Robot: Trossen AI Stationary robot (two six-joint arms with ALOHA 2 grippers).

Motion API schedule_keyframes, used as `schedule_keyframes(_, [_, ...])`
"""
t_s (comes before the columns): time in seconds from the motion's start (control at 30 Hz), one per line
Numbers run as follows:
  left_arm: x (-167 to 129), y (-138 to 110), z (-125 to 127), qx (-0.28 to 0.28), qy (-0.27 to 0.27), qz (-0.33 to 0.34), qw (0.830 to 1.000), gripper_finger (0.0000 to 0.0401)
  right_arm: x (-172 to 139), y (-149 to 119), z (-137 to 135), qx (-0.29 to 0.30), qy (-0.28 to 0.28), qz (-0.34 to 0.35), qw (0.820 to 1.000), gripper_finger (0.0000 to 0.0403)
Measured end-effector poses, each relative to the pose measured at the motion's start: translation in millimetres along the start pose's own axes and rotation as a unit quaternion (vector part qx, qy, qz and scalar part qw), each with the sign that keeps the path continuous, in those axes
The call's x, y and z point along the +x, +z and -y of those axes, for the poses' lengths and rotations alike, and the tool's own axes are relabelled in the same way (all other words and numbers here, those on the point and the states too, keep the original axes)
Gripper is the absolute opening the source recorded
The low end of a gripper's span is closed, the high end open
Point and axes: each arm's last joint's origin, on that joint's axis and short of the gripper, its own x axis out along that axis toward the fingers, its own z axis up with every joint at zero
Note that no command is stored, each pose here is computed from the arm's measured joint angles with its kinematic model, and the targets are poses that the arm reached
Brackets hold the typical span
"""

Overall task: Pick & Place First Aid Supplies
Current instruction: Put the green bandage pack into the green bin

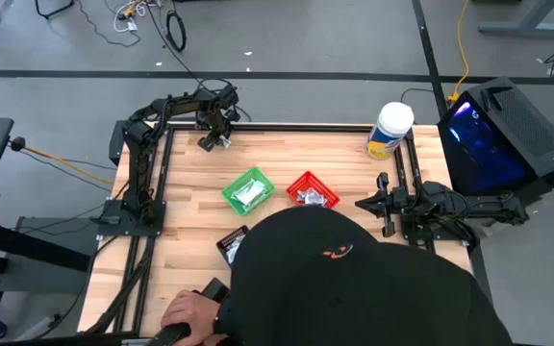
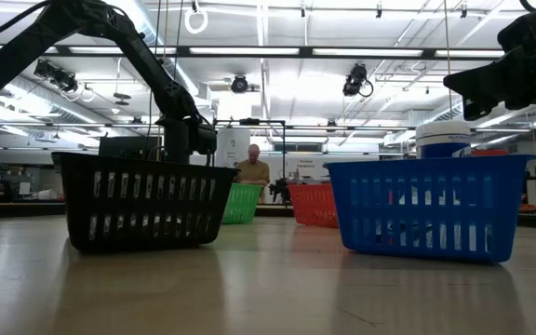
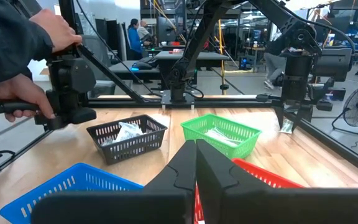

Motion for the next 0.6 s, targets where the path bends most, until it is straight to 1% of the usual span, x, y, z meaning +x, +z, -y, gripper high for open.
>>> schedule_keyframes(0.17, [0.3, 0.0, -0.4, 0.002, 0.002, 0.000, 1.000, 0.0138, 0.0, 0.1, 0.0, 0.000, 0.000, 0.000, 1.000, 0.0013])
schedule_keyframes(0.4, [0.5, -0.2, -0.9, 0.030, 0.004, -0.001, 1.000, 0.0123, 0.0, 0.2, 0.0, 0.000, 0.000, 0.000, 1.000, 0.0013])
schedule_keyframes(0.6, [-0.5, -0.3, -0.8, 0.032, 0.002, -0.002, 0.999, 0.0125, 0.0, 0.1, 0.0, 0.000, 0.000, 0.000, 1.000, 0.0013])
